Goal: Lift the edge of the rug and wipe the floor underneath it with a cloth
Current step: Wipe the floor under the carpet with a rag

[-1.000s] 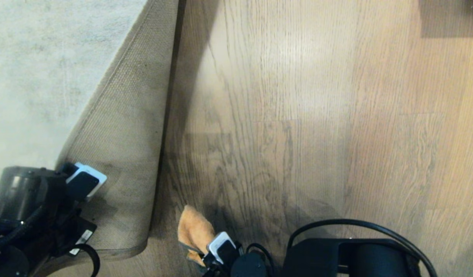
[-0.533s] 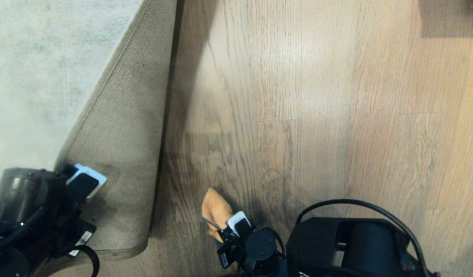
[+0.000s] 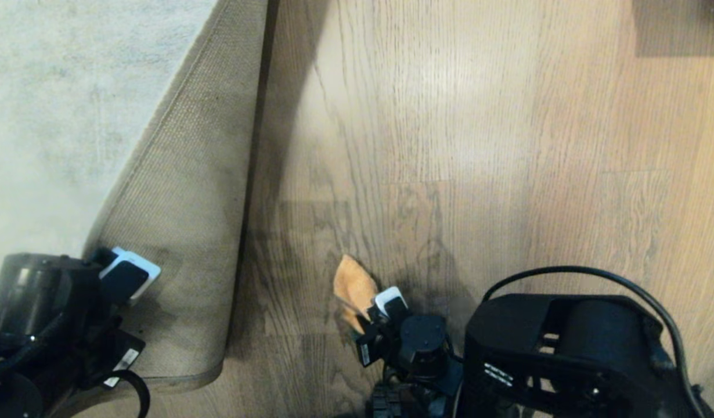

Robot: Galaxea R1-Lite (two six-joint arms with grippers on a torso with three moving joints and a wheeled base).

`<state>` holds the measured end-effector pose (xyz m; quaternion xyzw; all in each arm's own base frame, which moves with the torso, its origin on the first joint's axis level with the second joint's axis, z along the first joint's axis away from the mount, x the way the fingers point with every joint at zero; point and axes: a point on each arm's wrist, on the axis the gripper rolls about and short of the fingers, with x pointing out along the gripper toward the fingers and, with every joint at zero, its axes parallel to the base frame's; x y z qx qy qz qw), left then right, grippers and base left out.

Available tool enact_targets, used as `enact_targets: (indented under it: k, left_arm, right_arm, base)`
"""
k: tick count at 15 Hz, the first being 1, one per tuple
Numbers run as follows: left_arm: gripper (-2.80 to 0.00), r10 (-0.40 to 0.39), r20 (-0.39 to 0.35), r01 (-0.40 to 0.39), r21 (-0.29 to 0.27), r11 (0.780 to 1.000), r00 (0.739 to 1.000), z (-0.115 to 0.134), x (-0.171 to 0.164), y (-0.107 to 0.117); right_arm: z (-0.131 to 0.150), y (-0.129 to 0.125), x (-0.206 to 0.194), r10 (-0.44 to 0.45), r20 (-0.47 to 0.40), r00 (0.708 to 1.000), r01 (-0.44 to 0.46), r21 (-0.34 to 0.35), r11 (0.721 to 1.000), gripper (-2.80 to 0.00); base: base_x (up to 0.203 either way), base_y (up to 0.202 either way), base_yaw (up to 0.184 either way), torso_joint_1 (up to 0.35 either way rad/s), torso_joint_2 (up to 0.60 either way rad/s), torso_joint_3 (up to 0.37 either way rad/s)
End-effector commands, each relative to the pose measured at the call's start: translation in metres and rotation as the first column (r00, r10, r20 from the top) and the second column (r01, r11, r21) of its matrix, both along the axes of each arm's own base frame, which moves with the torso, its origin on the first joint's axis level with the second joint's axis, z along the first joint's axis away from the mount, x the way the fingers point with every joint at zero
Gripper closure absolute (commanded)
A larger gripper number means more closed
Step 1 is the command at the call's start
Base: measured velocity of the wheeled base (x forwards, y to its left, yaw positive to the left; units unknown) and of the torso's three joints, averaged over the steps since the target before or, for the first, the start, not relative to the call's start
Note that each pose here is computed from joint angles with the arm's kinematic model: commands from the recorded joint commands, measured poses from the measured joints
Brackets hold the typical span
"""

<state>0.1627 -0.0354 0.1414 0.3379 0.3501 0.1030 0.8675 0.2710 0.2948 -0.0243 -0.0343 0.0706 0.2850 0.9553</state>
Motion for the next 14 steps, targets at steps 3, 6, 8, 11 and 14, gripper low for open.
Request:
enact_targets:
  k: [3, 6, 8, 11, 14]
  left_arm:
    - [0.0, 0.003, 0.003, -0.003, 0.003, 1.0, 1.0, 0.001, 0.001, 0.0]
    - [0.0, 0.002, 0.0, -0.002, 0.003, 1.0, 1.0, 0.0, 0.001, 0.0]
    - [0.0, 0.0, 0.002, 0.0, 0.002, 1.0, 1.0, 0.0, 0.001, 0.0]
    - [0.0, 0.002, 0.001, -0.002, 0.003, 1.0, 1.0, 0.0, 0.001, 0.0]
    - [0.0, 0.002, 0.002, -0.002, 0.002, 1.0, 1.0, 0.0, 0.001, 0.0]
  right_arm:
    - [0.048, -0.061, 0.021, -0.151, 0.048, 0.987, 0.149, 0.049, 0.988, 0.0]
    - [0.078, -0.11, 0.028, -0.261, 0.073, 0.962, 0.256, 0.071, 0.964, 0.0]
    - [0.095, -0.132, 0.021, -0.29, 0.082, 0.953, 0.284, 0.08, 0.955, 0.0]
    - [0.1, -0.147, -0.004, -0.259, 0.061, 0.964, 0.257, 0.033, 0.966, 0.0]
    - [0.101, -0.12, -0.023, -0.147, 0.067, 0.987, 0.145, 0.025, 0.989, 0.0]
  base:
    - [0.0, 0.0, 0.0, 0.0, 0.0, 0.0]
    - [0.0, 0.0, 0.0, 0.0, 0.0, 0.0]
    - [0.0, 0.0, 0.0, 0.0, 0.0, 0.0]
    - [0.0, 0.0, 0.0, 0.0, 0.0, 0.0]
    - [0.0, 0.0, 0.0, 0.0, 0.0, 0.0]
